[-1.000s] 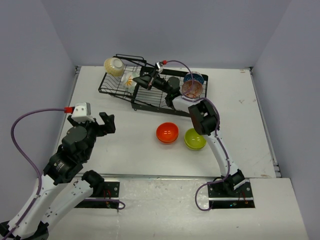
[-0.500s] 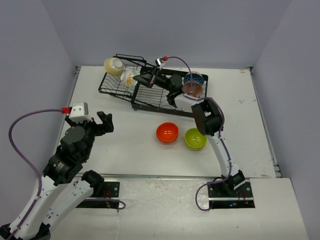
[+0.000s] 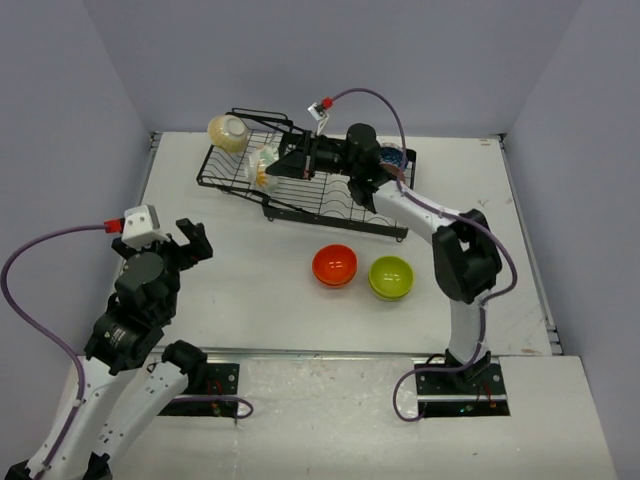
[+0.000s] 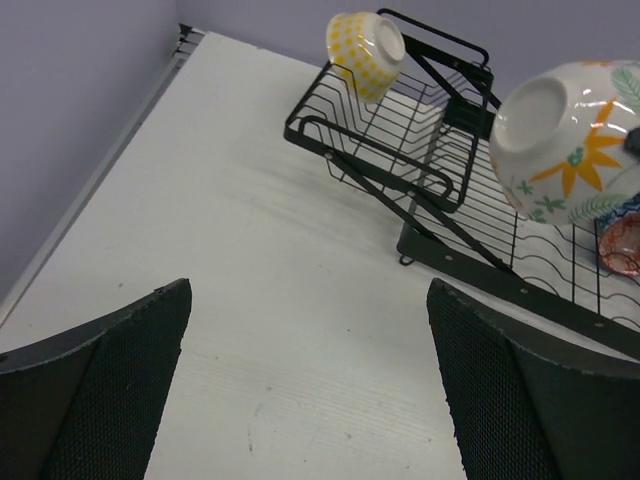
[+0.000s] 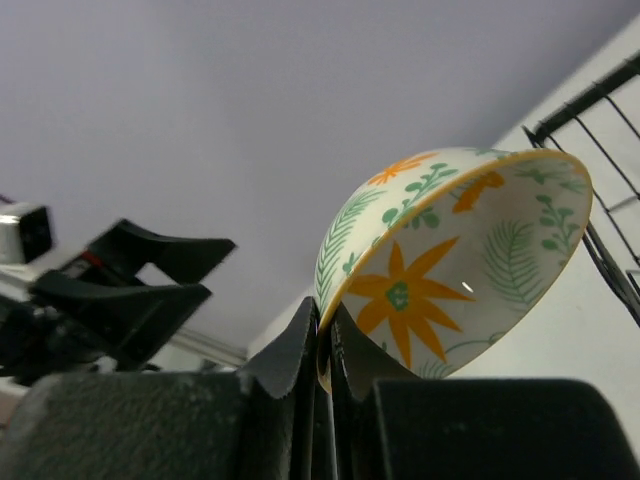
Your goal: Unload the bowls from the dish rack
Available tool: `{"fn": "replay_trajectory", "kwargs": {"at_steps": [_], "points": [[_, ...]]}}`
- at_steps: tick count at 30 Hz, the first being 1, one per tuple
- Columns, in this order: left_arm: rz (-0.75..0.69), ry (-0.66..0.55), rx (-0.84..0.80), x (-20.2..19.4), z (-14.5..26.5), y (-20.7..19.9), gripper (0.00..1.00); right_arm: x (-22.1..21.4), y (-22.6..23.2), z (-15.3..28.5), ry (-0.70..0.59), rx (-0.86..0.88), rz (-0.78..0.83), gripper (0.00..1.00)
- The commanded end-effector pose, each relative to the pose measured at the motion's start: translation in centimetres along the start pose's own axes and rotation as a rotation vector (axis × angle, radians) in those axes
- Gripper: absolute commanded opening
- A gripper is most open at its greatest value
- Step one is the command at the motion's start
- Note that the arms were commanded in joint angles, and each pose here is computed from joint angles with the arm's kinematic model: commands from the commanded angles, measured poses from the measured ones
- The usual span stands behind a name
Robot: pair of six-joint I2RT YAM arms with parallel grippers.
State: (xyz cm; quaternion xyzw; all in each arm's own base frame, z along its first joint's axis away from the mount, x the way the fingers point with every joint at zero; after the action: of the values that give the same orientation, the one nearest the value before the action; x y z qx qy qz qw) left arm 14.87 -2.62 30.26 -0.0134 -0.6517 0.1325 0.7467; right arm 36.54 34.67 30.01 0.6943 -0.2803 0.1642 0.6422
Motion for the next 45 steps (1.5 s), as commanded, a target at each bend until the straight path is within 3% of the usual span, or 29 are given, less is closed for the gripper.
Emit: {"fn": "replay_trajectory", "kwargs": {"at_steps": [1,6,15,17,19,29,39,45], "points": [[0.078,-0.092,0.095,2.0,1.0,1.6,1.0,-2.8,3.4,0.2,0.12,-0.27,0.262,0.0],[0.139,-0.167,0.159,2.7,2.0,3.1,1.0,-8.7,4.8,-0.4,0.281,-0.625,0.412,0.0],[0.214,-0.232,0.265,3.3,3.8,5.0,1.0,-15.8,4.3,-2.3,0.617,-0.987,0.57,0.0],[0.234,-0.253,0.271,3.3,4.2,5.4,1.0,-16.2,4.4,-3.0,0.64,-1.037,0.61,0.0],[0.254,-0.275,0.268,3.4,4.6,5.6,1.0,-17.5,2.5,-2.9,0.725,-1.108,0.627,0.0],[0.255,-0.266,0.258,3.2,4.6,5.5,1.0,-19.7,-0.3,-4.2,0.828,-1.175,0.68,0.0],[0.247,-0.257,0.25,3.1,4.4,5.3,1.0,-20.9,-1.3,-5.2,0.85,-1.129,0.676,0.0],[0.241,-0.254,0.253,3.1,4.4,5.3,1.0,-21.3,-1.9,-5.6,0.867,-1.134,0.687,0.1]]}}
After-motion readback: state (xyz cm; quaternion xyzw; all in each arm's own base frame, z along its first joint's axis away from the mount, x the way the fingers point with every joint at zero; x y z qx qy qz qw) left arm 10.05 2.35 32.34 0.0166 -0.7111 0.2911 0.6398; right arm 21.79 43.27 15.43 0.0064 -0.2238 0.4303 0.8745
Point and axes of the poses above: each gripper's point midway between its finger pads, its own z axis back along the fingers, its own y axis along the line the jaws close on, x = y × z, the point moved 8 cm from there along z, back along the fingers, and after that the axes turned 2 degrees about -z, right-handed, at the moved point
